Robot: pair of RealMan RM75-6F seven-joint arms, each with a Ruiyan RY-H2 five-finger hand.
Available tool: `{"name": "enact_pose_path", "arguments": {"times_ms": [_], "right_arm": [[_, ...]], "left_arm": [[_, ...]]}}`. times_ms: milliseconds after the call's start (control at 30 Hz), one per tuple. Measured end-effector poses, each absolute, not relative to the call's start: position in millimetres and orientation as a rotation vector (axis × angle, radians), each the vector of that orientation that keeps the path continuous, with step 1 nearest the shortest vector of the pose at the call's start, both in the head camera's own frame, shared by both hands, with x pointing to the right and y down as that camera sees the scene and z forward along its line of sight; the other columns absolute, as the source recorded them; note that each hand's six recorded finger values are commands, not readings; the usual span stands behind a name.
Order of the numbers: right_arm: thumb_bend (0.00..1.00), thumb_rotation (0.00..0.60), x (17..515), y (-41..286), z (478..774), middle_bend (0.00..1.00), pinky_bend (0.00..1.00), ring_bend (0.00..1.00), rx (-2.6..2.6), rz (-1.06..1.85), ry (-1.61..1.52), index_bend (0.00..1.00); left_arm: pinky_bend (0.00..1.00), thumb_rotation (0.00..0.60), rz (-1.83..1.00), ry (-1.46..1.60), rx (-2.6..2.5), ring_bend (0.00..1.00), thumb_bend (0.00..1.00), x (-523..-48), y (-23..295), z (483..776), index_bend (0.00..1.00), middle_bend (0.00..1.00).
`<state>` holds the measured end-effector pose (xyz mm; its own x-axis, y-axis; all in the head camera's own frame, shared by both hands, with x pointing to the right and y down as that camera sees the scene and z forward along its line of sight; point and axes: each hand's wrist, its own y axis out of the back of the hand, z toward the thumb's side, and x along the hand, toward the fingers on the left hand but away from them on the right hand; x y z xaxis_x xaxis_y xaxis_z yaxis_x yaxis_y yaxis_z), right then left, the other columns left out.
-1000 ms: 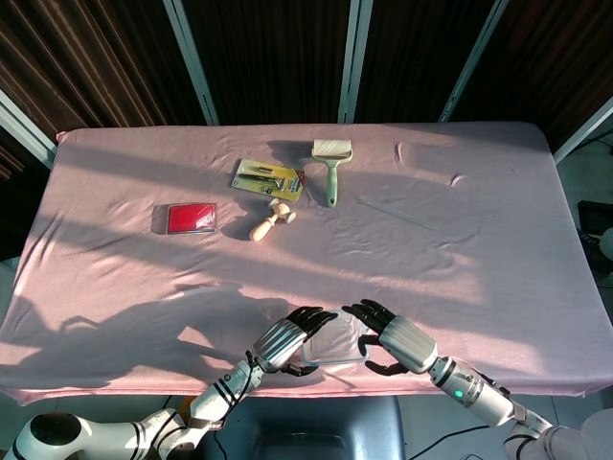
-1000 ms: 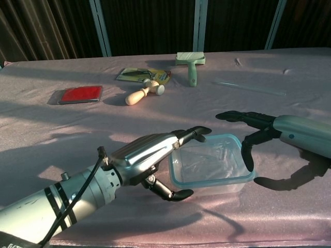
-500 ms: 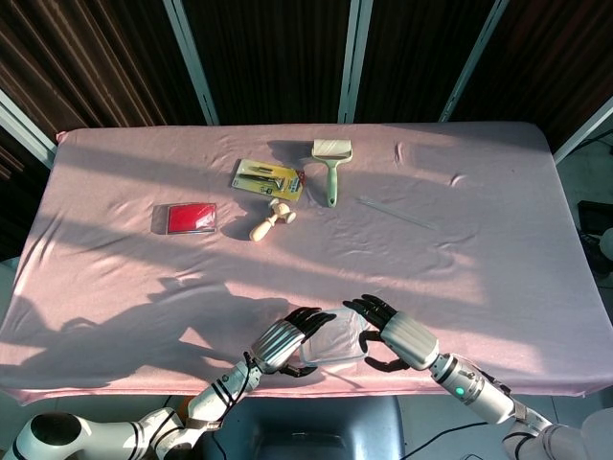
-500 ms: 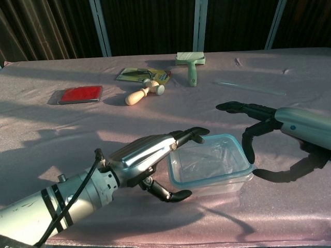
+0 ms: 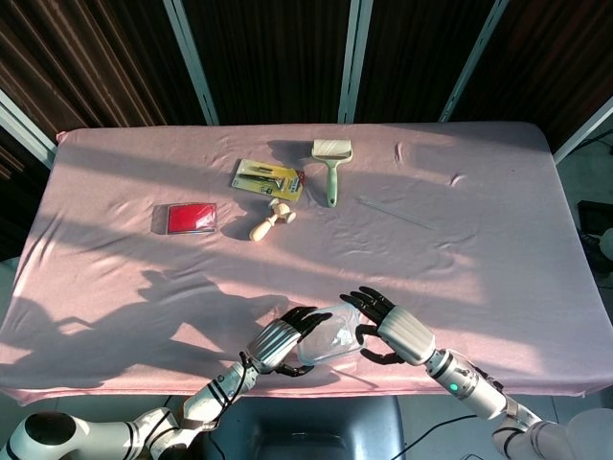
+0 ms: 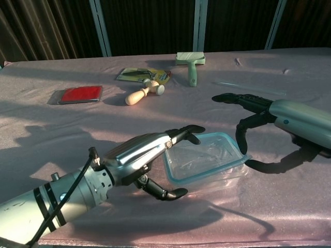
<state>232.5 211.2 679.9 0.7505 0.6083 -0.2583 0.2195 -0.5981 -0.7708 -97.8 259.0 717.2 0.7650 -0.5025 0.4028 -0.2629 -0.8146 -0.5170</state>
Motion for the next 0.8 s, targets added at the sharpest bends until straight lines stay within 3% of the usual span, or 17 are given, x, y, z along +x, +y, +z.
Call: {"name": "enact_pose_path", "arguments": {"times_ms": [400,533,633,700,800], "right_arm": [[0.51,0.6,220,215,689,0.14,0.0,0.0,-2.204,0.655,-0.585,0.71],[0.56,0.6,217,215,687,0.16,0.0,0.0,-2.206,0.64,-0.591,0.76],[0.56,0.6,218,213,685,0.18,0.0,0.0,-2.197,0.628,-0.608,0.78],[0.56,0.6,218,211,684,0.18,0.0,0.0,-2.186,0.627,-0.617,0.79],[0.56,0.6,219,208,682,0.19,0.0,0.01,-2.171,0.619,-0.623,0.8]], "left_arm": [[0.39,0.6,-0.743,0.597,-2.529,0.49,0.29,-101,256,716,0.0,0.58],[0.31,0.6,-0.725,0.622,-2.539,0.43,0.29,-101,254,714,0.0,0.53],[0.17,0.6,-0.698,0.634,-2.577,0.22,0.29,-101,254,712,0.0,0.35],[0.07,0.6,-0.672,0.637,-2.613,0.05,0.29,-101,254,711,0.0,0.16],[0.0,0.6,-0.622,0.627,-2.629,0.0,0.29,-103,251,709,0.0,0.01]]}}
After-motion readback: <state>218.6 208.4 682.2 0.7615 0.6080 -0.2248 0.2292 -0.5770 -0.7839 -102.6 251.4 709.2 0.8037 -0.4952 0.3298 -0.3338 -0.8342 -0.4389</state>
